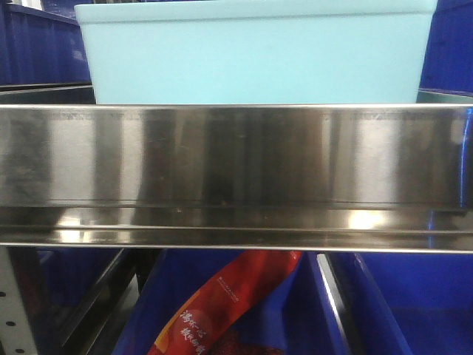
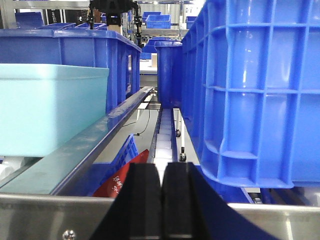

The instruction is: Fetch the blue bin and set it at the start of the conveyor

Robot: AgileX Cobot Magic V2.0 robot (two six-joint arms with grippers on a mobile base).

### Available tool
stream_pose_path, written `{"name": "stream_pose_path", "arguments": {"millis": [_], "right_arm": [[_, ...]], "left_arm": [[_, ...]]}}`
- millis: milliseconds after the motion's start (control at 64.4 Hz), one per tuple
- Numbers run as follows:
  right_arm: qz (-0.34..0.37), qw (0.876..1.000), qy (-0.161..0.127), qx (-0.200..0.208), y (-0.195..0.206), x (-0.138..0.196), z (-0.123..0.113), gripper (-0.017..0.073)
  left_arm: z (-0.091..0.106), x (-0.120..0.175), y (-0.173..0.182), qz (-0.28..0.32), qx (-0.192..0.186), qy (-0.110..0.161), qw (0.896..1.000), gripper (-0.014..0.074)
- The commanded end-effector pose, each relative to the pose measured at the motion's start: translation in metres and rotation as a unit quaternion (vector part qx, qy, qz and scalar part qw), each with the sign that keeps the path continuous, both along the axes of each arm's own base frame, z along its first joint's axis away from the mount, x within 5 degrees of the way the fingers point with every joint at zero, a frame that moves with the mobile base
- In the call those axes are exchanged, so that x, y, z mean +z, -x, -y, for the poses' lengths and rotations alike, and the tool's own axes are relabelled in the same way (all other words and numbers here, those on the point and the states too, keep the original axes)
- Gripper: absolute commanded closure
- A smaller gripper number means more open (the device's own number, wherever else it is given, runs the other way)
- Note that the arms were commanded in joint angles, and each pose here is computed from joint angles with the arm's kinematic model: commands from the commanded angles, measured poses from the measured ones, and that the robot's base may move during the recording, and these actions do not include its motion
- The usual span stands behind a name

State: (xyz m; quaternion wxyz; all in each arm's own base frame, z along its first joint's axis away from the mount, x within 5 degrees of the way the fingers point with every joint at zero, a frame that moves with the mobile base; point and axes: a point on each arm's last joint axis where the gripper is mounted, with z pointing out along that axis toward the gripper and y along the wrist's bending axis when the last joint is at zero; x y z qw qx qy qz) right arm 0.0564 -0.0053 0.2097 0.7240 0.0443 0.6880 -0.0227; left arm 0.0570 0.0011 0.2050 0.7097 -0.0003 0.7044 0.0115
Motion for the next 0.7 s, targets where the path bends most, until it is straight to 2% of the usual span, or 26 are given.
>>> {"name": "stream_pose_path", "arguments": {"millis": [0, 419, 683], "right_arm": [[0.010, 1.000, 0.005, 0.000, 0.0004, 0.0020, 0.0000, 0.0721], [0.010, 1.000, 0.005, 0.000, 0.0004, 0.0020, 0.0000, 0.0721], [0.010, 1.000, 0.005, 0.000, 0.0004, 0.0020, 0.0000, 0.0721]], "left_arm": [[0.0005, 0.0031, 0.0005, 0.012, -0.004, 0.000, 1.000, 0.0704], [0.0006, 0.0050, 0.0006, 0.022, -0.005, 0.000, 1.000, 0.0704], [0.0010, 0.0107, 0.0011, 0.054, -0.007, 0.000, 0.999, 0.0704]]}}
